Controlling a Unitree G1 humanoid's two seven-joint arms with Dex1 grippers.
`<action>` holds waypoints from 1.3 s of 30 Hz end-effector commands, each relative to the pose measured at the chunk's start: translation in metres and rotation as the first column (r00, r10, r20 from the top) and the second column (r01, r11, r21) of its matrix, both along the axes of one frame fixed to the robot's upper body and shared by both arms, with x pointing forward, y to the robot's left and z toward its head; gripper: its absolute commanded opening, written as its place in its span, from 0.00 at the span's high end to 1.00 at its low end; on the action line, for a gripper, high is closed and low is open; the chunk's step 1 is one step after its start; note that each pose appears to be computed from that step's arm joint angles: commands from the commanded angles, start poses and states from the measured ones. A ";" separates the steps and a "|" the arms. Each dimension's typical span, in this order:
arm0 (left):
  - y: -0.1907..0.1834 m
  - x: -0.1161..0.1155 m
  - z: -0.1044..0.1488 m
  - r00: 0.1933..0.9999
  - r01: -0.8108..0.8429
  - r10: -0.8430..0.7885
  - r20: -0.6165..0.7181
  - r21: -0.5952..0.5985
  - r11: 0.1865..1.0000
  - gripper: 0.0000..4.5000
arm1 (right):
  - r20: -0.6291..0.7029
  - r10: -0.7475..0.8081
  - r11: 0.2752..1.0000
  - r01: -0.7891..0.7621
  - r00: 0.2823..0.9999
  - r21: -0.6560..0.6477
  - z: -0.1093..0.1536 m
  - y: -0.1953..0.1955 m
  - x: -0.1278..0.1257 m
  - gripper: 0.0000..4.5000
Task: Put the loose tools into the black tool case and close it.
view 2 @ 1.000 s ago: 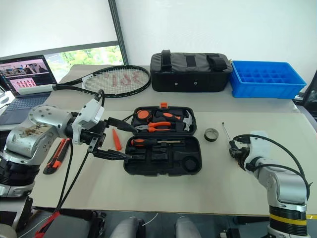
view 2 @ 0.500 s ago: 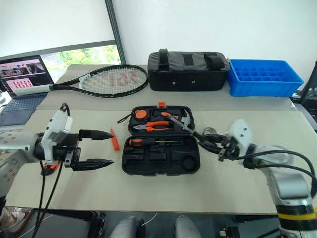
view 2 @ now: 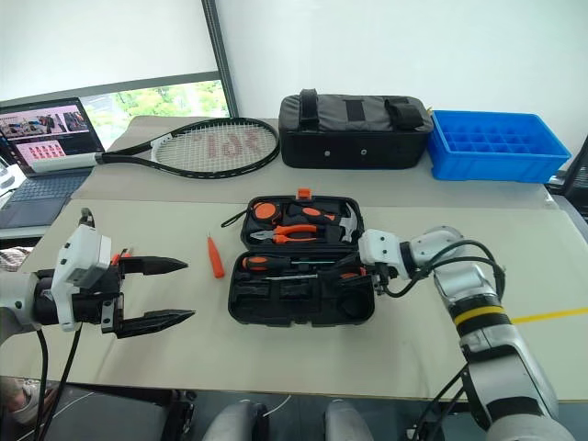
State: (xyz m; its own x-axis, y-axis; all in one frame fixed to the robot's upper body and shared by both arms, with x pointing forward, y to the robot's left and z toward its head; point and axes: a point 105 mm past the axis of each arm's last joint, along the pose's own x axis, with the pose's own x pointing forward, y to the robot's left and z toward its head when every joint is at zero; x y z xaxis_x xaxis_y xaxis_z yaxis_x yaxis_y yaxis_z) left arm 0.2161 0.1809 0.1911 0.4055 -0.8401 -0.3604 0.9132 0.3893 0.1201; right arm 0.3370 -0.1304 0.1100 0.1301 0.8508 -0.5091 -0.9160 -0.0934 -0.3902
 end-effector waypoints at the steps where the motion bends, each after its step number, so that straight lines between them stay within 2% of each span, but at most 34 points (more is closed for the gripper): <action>1: -0.001 -0.004 0.009 0.999 -0.007 0.006 0.038 0.012 1.000 0.00 | 0.023 0.016 1.000 -0.016 1.000 -0.015 0.003 -0.001 0.005 0.77; 4: -0.001 -0.005 0.009 0.999 -0.014 0.014 0.037 0.011 1.000 0.00 | -0.011 -0.006 1.000 0.006 1.000 -0.010 0.003 0.000 0.009 0.77; 6: -0.002 -0.005 0.009 0.999 -0.018 0.017 0.037 0.011 1.000 0.00 | -0.029 -0.010 1.000 0.009 1.000 -0.014 0.003 -0.001 0.009 0.55; 8: -0.003 -0.005 0.009 0.999 -0.018 0.017 0.038 0.011 1.000 0.00 | -0.043 -0.022 1.000 0.022 0.999 -0.016 0.002 -0.003 0.010 0.44; 12: -0.005 -0.004 0.010 0.999 -0.007 0.007 0.043 0.008 1.000 0.00 | -0.061 -0.042 0.999 0.041 0.997 -0.011 0.004 -0.007 0.009 0.12; 14: -0.007 -0.003 0.013 0.999 0.002 -0.002 0.051 -0.003 1.000 0.00 | -0.061 -0.043 0.998 0.046 0.997 0.043 0.016 -0.008 0.008 0.01; 18: -0.008 -0.001 0.013 0.999 0.012 -0.012 0.049 -0.006 1.000 0.00 | -0.101 -0.070 0.972 0.090 0.992 0.218 0.042 0.002 0.008 0.01; 22: -0.009 0.001 0.012 0.999 0.023 -0.023 0.045 0.004 1.000 0.00 | -0.136 -0.113 0.961 0.143 0.984 0.235 0.032 0.010 0.006 0.01; 25: -0.010 0.003 0.014 0.998 0.032 -0.032 0.047 0.005 0.999 0.00 | -0.193 -0.124 0.937 0.179 0.973 0.301 0.030 0.017 0.006 0.01; 28: -0.011 0.004 0.015 0.998 0.039 -0.039 0.047 0.008 0.999 0.00 | -0.202 -0.133 0.938 0.189 0.970 0.291 0.022 0.019 0.006 0.16; 30: -0.011 0.004 0.015 0.998 0.041 -0.041 0.045 0.011 0.999 0.00 | -0.200 -0.133 0.943 0.186 0.971 0.275 0.018 0.019 0.005 0.34; 31: -0.011 0.004 0.015 0.998 0.042 -0.042 0.045 0.012 0.999 0.00 | -0.202 -0.133 0.944 0.186 0.970 0.271 0.016 0.019 0.005 0.39; 37: -0.011 0.003 0.017 0.998 0.044 -0.045 0.050 0.017 0.999 0.00 | -0.207 -0.135 0.948 0.187 0.969 0.259 0.008 0.022 0.006 0.86; 39: -0.011 0.003 0.018 0.998 0.044 -0.045 0.052 0.016 0.999 0.00 | -0.197 -0.136 0.953 0.183 0.971 0.242 0.004 0.023 0.006 1.00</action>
State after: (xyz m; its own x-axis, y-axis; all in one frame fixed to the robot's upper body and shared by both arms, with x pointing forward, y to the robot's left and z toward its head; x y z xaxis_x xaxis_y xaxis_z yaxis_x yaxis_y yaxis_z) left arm 0.2211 0.1725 0.2000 0.3916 -0.8456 -0.3627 0.9200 0.3674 0.1367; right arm 0.3421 -0.1090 0.1112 0.1995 0.9307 -0.3066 -0.9727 0.1503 -0.1767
